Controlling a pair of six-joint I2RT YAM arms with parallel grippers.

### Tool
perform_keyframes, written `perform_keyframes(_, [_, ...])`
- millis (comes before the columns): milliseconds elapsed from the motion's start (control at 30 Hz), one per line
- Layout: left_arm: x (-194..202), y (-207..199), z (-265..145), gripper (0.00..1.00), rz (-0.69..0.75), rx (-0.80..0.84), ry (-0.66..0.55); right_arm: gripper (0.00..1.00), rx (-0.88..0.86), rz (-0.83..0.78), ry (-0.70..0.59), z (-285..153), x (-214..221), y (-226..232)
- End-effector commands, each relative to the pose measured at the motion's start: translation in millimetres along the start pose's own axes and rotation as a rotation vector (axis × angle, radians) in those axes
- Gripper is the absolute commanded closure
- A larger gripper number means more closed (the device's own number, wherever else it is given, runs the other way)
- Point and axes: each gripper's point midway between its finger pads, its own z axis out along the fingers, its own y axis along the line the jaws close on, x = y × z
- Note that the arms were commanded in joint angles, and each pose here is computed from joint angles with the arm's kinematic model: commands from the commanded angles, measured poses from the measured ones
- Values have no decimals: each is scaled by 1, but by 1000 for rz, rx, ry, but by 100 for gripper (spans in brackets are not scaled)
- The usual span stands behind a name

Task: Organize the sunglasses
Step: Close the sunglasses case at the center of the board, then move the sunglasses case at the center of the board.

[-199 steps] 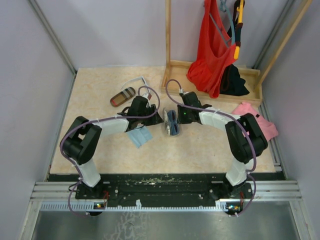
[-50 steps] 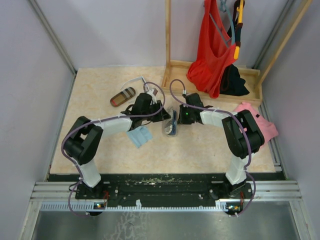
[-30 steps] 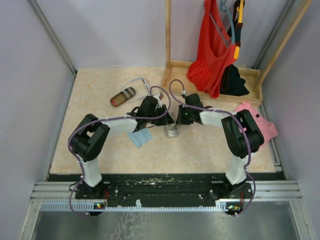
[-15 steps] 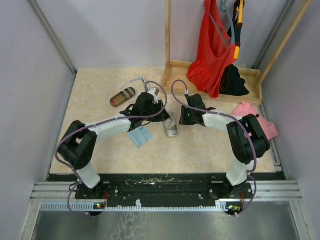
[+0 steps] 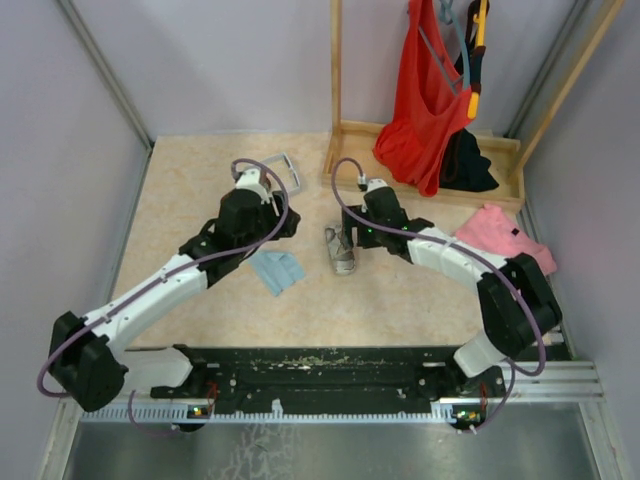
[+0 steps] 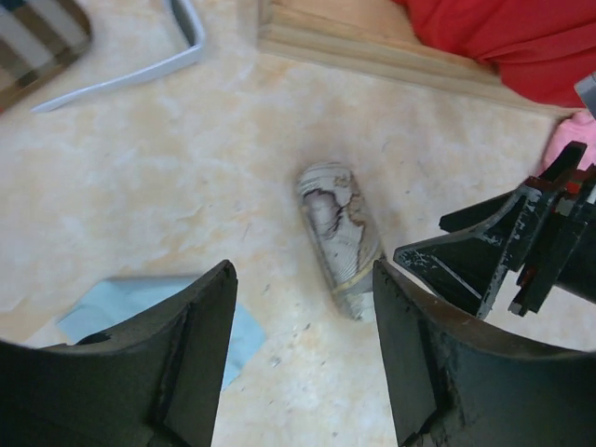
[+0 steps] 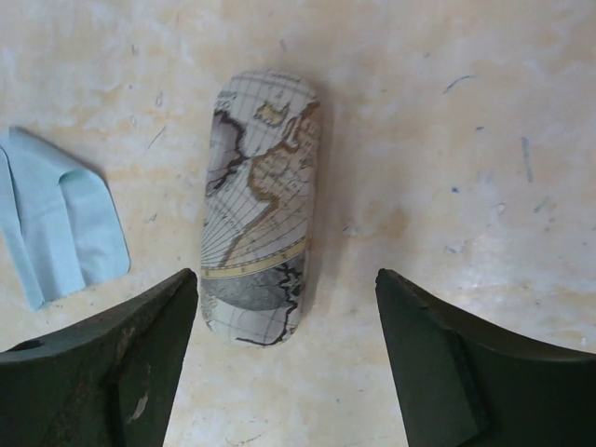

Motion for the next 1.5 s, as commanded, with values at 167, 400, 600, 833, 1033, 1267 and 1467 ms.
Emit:
perform_keyframes(167, [3,46,-62,29,40,-138,-14,14,99,-72,73,37,4,32])
perform_keyframes(400, [0,53,-80,27,50,-147,-36,13,214,-106,147,59,19,29])
perform_keyframes(600, [3,54,-84,27,51,-131,-36,27,237,-103,161,65,22,27])
perform_keyframes(833, [6,51,-85,26,41,-111,-30,48,274,-92,151,64,21,21])
perform_keyframes(1033, [11,50,-84,26,33,-99,-13,52,326,-57,128,65,3,-1])
perform_keyframes(1267, [12,53,-85,26,35,-113,-12,51,381,-30,112,74,-23,-41])
perform_keyframes(1467, [13,59,-84,26,46,-149,-2,34,370,-42,128,85,-25,-48])
